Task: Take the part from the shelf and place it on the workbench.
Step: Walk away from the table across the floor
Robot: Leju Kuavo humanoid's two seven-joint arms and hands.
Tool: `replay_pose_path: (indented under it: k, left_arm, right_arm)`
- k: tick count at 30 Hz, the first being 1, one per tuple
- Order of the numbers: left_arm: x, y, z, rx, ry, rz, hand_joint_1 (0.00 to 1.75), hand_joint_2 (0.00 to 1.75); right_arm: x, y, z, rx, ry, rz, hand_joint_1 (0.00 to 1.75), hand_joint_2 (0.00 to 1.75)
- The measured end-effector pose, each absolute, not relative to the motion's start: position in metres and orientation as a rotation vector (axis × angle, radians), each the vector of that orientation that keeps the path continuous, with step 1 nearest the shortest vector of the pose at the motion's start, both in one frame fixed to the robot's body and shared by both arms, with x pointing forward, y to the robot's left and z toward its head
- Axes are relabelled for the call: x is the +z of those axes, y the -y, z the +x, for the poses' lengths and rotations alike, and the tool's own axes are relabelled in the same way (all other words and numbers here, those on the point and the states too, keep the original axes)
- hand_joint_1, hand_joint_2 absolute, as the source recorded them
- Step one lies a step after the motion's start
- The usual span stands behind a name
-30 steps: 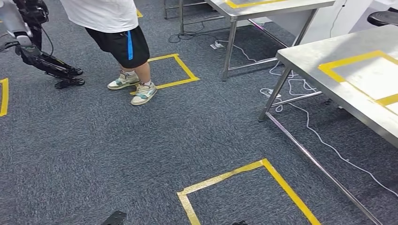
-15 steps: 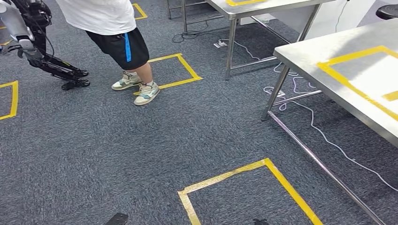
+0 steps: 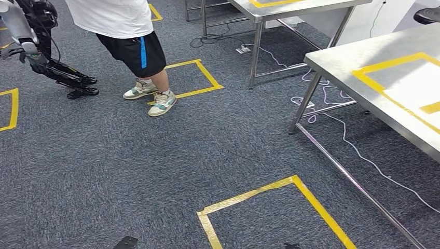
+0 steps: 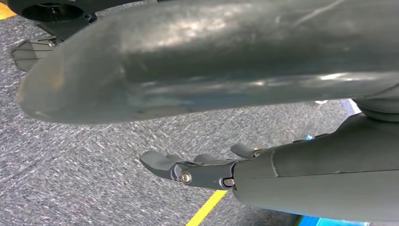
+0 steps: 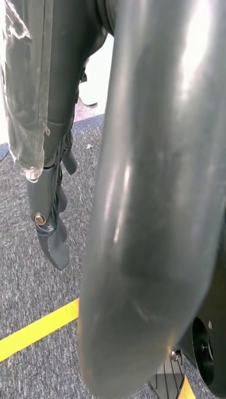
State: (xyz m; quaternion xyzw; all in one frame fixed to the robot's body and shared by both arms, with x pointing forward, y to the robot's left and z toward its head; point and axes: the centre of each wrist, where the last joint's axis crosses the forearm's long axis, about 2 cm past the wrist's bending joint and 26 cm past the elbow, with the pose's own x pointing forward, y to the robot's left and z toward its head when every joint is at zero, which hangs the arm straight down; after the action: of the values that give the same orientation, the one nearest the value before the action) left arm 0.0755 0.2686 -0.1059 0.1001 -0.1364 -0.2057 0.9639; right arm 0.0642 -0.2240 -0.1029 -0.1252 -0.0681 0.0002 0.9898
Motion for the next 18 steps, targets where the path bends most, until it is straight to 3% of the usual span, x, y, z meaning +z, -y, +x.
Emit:
replay_pose_path:
  k: [8,18]
  left_arm:
    - [-0.1058,-0.2689,0.0761,-0.42,0.273,0.205,0.0,0.0]
    - [-0.1057,-0.2695,0.0772,-0.421,0.272,0.207,0.0,0.0]
  right_arm:
    - [-0.1018,0.2206,0.067,0.216,0.14,-0.295,0.0,0.0]
    - [-0.1014,0.2175,0.0663,0.277,0.149,-0.306,0.0,0.0]
